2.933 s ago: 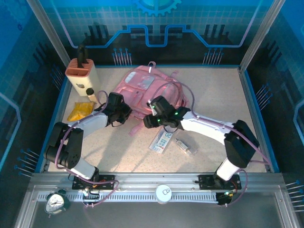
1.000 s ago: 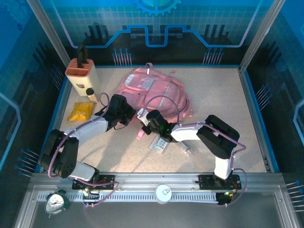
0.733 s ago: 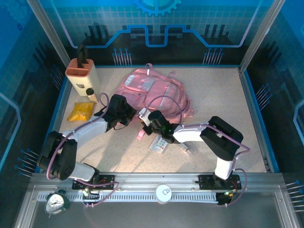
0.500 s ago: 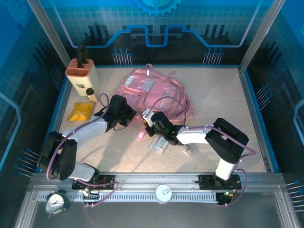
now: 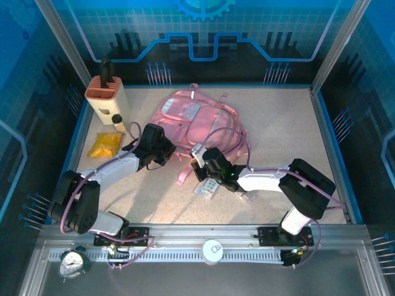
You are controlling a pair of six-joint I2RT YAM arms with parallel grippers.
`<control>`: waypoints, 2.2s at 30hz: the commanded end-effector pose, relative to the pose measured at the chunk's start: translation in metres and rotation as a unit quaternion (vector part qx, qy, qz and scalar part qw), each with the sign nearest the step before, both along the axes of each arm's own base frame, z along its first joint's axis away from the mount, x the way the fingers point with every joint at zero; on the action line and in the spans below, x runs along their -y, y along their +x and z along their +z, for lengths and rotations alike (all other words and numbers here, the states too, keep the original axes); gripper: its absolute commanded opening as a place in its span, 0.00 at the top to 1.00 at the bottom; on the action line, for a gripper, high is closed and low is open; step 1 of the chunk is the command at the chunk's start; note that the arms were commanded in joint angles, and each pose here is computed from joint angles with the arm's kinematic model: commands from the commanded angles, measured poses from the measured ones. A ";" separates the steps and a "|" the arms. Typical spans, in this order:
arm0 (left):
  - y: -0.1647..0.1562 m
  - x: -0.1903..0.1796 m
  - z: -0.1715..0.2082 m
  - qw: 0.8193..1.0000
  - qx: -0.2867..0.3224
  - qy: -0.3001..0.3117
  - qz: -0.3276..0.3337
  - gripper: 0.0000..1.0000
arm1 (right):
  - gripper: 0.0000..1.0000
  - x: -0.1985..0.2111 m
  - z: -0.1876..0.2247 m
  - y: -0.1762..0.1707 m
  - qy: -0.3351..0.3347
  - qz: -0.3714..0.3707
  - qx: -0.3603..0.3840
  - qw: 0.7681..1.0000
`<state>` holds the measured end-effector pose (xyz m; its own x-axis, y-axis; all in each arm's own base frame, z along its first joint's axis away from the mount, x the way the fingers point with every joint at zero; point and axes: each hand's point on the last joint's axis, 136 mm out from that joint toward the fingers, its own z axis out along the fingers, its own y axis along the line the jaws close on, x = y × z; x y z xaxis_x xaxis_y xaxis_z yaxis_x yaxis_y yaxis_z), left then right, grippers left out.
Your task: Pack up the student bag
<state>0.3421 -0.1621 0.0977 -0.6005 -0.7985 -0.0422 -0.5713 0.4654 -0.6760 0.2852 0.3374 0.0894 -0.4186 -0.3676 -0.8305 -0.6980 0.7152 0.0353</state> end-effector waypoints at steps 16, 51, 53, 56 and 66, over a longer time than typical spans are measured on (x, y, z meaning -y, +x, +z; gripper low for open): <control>0.001 0.029 0.040 0.997 0.048 -0.043 -0.043 1.00 | 0.58 -0.050 0.010 0.033 0.022 -0.041 0.038 0.998; 0.011 -0.005 0.035 0.999 0.042 -0.009 -0.008 1.00 | 1.00 0.029 -0.009 0.002 -0.016 -0.121 -0.011 0.992; 0.014 -0.014 0.032 0.999 0.036 0.000 -0.004 1.00 | 1.00 0.039 -0.008 -0.001 -0.017 -0.125 -0.021 0.992; 0.021 -0.027 0.031 0.999 0.037 0.004 0.007 1.00 | 1.00 0.059 -0.008 -0.008 -0.040 -0.135 -0.025 0.990; 0.056 -0.058 0.037 0.998 0.046 0.052 0.000 1.00 | 1.00 0.101 0.001 -0.003 -0.023 -0.159 -0.077 0.984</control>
<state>0.3711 -0.1158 0.1102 -0.5916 -0.8020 -0.0824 -0.5816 0.4953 -0.6453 0.2882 0.2464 0.1006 -0.5964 -0.1958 -0.7785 -0.4395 0.8911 0.1126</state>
